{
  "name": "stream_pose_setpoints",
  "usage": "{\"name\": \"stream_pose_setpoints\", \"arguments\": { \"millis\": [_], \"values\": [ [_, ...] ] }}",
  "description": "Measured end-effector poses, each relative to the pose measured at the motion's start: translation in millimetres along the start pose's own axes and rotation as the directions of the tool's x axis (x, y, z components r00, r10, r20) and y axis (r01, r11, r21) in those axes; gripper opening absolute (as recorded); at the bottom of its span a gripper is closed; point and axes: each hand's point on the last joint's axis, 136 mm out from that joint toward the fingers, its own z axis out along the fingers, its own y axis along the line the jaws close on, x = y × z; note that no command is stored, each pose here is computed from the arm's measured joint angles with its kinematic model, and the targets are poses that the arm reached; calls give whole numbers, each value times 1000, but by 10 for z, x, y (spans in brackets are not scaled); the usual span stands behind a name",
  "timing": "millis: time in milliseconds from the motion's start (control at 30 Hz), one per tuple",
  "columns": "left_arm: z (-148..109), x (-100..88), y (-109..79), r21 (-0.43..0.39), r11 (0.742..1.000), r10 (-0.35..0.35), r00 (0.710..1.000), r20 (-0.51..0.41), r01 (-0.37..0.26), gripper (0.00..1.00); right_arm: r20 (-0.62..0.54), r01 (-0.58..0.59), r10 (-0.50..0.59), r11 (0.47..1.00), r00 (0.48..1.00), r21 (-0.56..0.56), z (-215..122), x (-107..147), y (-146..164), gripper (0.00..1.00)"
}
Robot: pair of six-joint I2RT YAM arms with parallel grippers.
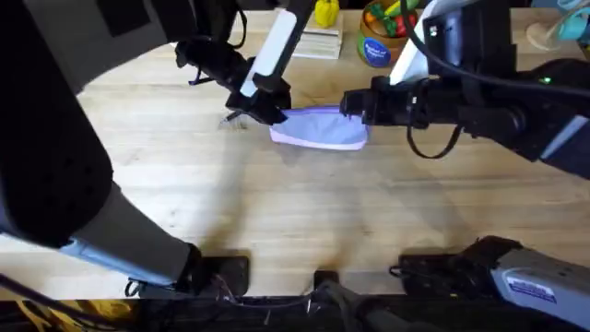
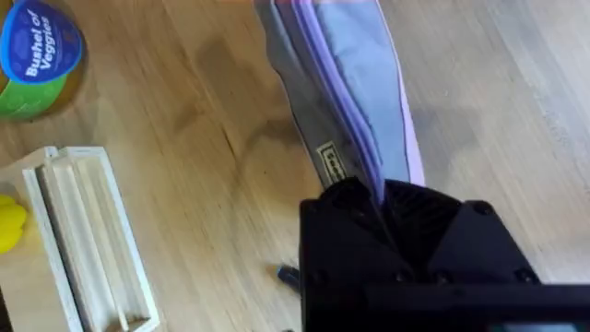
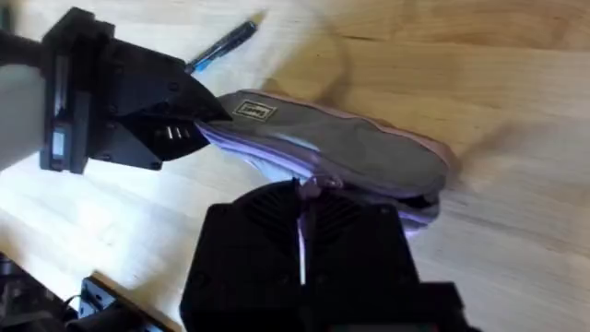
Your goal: Unzip the bag, pick up the pens from the table one at a time and place them inside, then zip the bag closed.
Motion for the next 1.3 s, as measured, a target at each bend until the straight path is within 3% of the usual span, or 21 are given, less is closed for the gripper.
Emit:
{"name": "stream_pose_setpoints", "arguments": {
  "millis": [233,567,833,867,967,1067,1100,1167,1267,1300],
  "values": [
    [-2,21,-7,3,1000,-1,1000,-11,1,41,-38,-23,20,997,999,-75,335,-2,230,31],
    [-5,33,6,-1,1000,3,1000,-16,-3,41,-143,37,-60,987,988,-156,742,23,825,31],
    [-14,49,6,-3,1000,0,1000,-20,0,41,-174,33,-66,982,982,-185,846,38,937,30],
    [-14,49,7,-3,1000,-1,1000,-19,1,41,-177,30,-64,982,982,-185,844,41,936,62],
    [-14,53,3,-2,1000,3,1000,-22,-3,42,-179,43,-77,981,981,-188,824,26,926,379],
    [-12,51,6,-3,1000,5,1000,-21,-5,42,-176,66,-99,980,979,-186,740,-21,877,608],
    [-3,33,2,1,1000,7,1000,-17,-7,41,-162,117,-146,977,976,-180,598,-57,842,736],
    [1,26,-1,3,1000,7,1000,-16,-7,41,-144,160,-184,974,972,-163,462,-93,794,784],
    [1,25,-2,3,1000,6,1000,-16,-6,42,-95,222,-235,966,967,-134,223,-207,712,970],
    [1,25,-2,3,1000,6,1000,-15,-6,42,-77,238,-248,964,966,-120,132,-247,679,990]
  ]
}}
